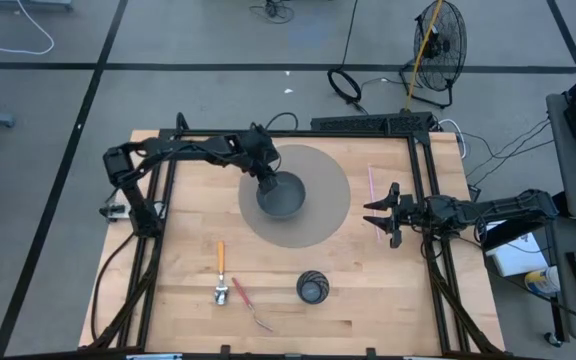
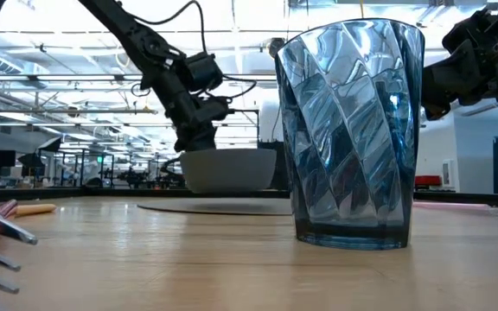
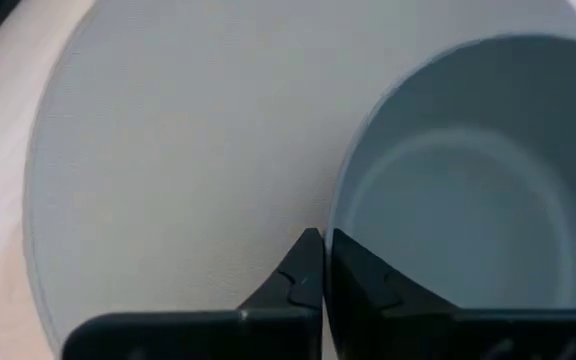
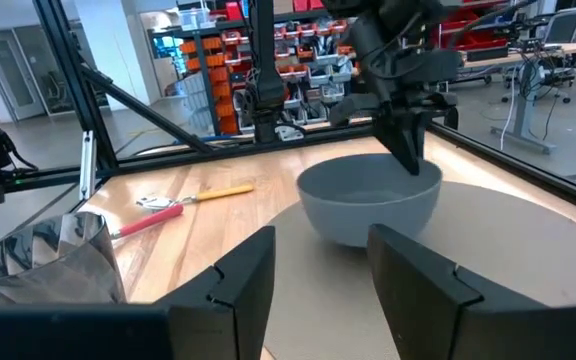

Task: Pick & Place Utensil
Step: Put the dark blue bowl on the center gray placemat

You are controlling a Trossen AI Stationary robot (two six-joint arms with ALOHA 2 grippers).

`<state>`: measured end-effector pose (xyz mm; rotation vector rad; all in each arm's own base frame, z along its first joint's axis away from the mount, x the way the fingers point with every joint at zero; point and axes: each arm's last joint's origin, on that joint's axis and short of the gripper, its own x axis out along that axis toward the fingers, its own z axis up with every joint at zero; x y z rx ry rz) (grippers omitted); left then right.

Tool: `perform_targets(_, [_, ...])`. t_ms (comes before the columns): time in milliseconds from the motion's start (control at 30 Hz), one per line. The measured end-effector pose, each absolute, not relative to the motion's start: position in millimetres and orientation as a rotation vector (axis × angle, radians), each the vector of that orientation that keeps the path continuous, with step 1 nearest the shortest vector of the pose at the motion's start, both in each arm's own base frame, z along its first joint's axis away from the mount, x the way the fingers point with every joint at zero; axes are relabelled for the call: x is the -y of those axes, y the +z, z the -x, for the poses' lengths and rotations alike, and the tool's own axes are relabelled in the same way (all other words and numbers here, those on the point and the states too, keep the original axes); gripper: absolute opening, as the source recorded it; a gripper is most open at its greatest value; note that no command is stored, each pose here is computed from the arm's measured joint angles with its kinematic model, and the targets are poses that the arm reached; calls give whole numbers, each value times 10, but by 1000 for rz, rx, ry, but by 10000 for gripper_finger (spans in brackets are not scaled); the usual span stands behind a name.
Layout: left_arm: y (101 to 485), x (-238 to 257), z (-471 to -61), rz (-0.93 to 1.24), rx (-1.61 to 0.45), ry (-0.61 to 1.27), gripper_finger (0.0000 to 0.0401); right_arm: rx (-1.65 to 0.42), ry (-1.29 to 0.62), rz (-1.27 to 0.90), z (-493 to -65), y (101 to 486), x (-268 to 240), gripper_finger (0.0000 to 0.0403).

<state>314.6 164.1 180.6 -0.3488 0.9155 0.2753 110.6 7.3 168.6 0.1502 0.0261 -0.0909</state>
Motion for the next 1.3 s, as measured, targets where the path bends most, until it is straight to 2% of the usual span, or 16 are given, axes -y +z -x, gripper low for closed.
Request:
perform_targets(233, [1778,-1712,-3119,362,-919,318,14,-27,-91,-148,-1106,1686,-73,155])
perform_targets(367, [1784,-1726,-3117,358,-912,321,5,-31,-92,-146,-1106,1681,-73,155])
perform_targets(533, [1796,-1735,-3132,355,-890,326,17,-33,-92,-146,-1106,1680,-73,155])
perform_targets(700, [1801,-1749,-3134,349,-885,368,6,-33,-92,-146,-1106,1680,-73,155])
perform_targets(833, [1802,-1751,-3136,356,-881,378,17,-33,-92,-148,-1106,1680,-73,155])
perform_targets(1000, [1794,-1745,-3125,362,-895,378,6,-33,-92,-155,-1106,1680,-73,155])
perform_targets(1200, [1788,-1738,-3121,369,-904,379,22,-32,-92,-157,-1106,1680,-73,155])
perform_targets(1300, [1771,-1731,-3131,366,-909,374,11,-32,-92,-158,-1106,1680,-73,155])
